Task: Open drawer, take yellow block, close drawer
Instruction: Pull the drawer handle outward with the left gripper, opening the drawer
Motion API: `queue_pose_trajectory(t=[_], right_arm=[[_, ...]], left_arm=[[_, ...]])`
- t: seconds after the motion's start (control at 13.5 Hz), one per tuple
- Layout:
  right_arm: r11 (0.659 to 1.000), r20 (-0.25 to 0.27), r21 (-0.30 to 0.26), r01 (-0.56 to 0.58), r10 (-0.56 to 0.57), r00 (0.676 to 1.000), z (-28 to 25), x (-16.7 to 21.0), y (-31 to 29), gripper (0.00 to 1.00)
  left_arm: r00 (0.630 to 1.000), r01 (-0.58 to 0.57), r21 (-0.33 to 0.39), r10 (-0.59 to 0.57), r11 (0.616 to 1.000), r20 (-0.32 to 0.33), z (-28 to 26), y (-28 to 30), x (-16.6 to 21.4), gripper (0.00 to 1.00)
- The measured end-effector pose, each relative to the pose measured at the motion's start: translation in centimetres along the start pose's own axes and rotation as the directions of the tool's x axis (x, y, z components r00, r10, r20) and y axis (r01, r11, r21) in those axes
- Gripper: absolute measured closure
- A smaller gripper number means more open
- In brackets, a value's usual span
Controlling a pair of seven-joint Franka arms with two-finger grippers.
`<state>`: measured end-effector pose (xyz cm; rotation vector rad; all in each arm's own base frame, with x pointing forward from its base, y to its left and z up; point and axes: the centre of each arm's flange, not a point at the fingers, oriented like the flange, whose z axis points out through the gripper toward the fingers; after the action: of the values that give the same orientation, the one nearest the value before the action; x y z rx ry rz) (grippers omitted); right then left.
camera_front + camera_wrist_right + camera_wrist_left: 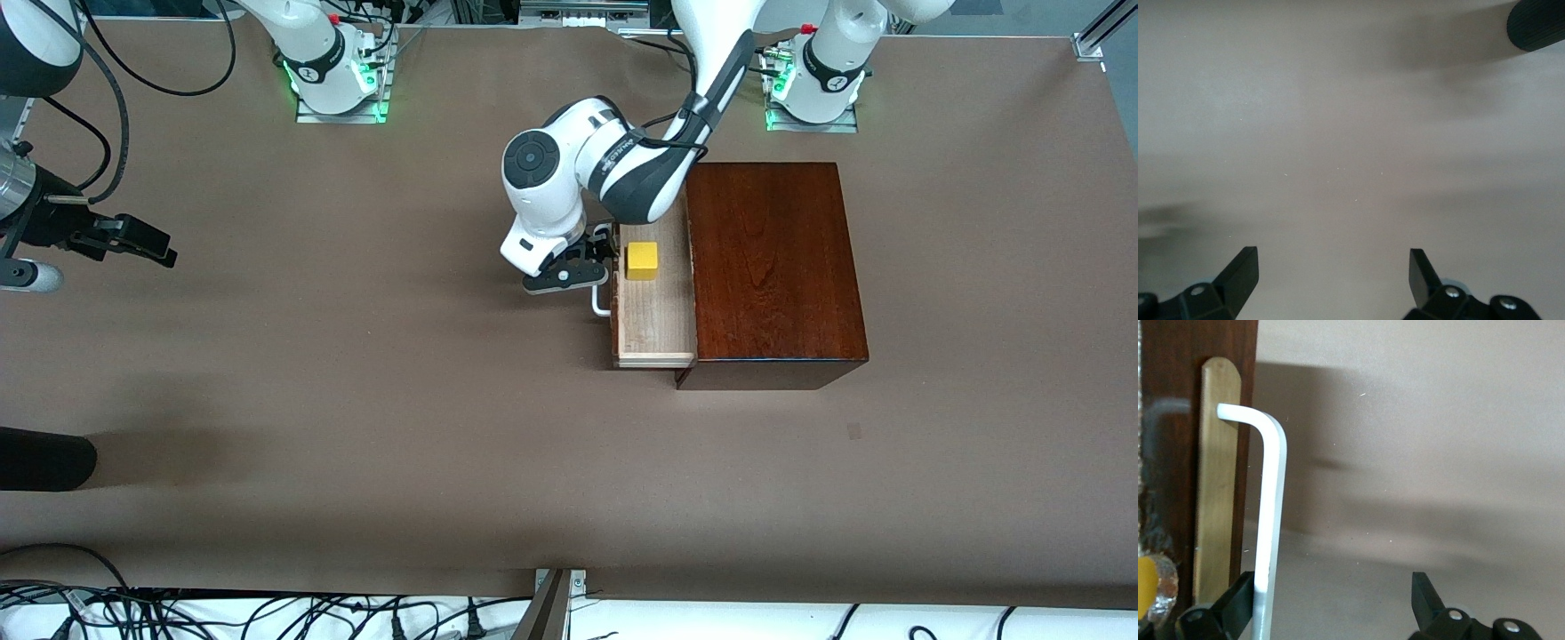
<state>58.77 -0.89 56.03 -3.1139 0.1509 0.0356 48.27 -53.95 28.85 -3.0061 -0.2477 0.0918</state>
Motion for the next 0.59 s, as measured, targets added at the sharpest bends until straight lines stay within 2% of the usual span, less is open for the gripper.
queue_pose_trajectory(t=[0.44,0.59], right_arm=[[1.000,0.001,0.000,0.005,-0.005,1.000,0.0,0.0,-0.3,0.00],[1.000,0.001,0.000,0.005,-0.005,1.000,0.0,0.0,-0.3,0.00]], left_arm=[[1.000,0.022,-0.028,-0.022,0.999,-0.016,-0.3,2.4,-0.8,0.00],[1.000,0.024,-0.057,-0.025,0.998,-0.018,-1.2,3.1,-1.2,0.00]])
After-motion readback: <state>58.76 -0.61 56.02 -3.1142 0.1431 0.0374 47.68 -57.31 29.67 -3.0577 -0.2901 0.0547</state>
